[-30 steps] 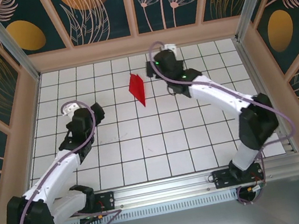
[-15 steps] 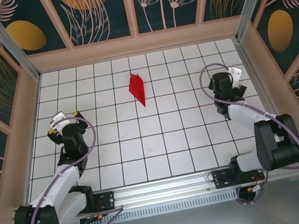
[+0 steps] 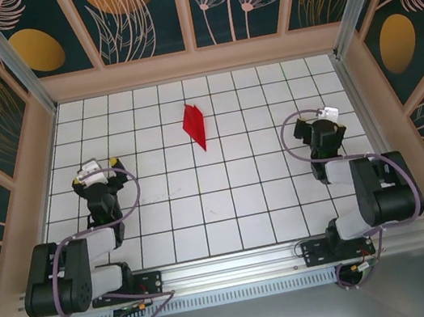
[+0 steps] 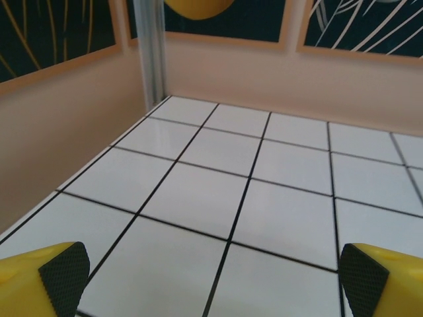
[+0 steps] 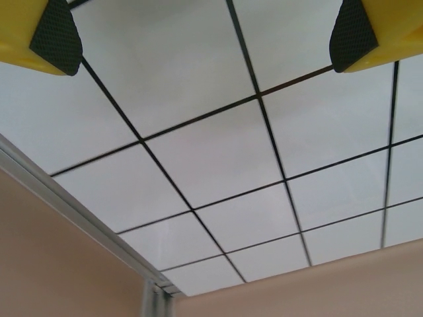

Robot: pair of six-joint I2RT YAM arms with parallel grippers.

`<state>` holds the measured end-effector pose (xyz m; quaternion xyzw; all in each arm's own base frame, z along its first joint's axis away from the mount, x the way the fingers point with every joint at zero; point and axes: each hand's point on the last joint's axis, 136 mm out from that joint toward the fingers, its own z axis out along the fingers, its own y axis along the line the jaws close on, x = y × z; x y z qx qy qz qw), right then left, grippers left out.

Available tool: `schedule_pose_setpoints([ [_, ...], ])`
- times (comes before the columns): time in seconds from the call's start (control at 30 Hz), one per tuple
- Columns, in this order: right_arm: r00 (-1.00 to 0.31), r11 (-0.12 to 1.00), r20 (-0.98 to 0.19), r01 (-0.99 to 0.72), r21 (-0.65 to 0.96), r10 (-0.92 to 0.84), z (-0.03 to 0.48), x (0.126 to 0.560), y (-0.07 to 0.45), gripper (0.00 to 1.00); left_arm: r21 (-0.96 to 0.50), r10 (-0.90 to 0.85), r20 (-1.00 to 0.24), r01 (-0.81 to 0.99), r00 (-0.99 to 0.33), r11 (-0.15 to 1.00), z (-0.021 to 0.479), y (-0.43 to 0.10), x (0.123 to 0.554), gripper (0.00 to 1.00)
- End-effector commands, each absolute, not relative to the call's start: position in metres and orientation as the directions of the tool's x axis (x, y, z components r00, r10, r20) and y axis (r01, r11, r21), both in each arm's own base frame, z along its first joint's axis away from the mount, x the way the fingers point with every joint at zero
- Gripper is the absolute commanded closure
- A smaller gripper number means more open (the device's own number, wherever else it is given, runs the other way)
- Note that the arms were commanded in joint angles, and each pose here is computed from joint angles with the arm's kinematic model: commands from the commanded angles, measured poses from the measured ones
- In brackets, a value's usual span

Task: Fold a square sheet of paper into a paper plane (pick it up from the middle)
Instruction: Reset both arms

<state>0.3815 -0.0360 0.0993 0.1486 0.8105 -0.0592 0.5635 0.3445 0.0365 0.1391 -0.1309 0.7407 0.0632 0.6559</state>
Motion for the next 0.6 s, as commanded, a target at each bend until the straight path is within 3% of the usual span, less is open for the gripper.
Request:
schedule_pose_setpoints([
  [0.0, -0.198, 0.979, -0.974, 0.188, 0.074, 0.112, 0.13, 0.39, -0.022, 0.01, -0.102, -0.105, -0.994, -0.177, -0.005, 0.979, 0.163, 0.025, 0.353, 0.01],
  [0.57, -0.123, 0.991, -0.986, 0.085, 0.107, 0.117, 0.123, 0.375, -0.016, 0.01, -0.088, -0.092, -0.996, -0.178, -0.014, 0.98, 0.144, 0.027, 0.366, 0.02],
])
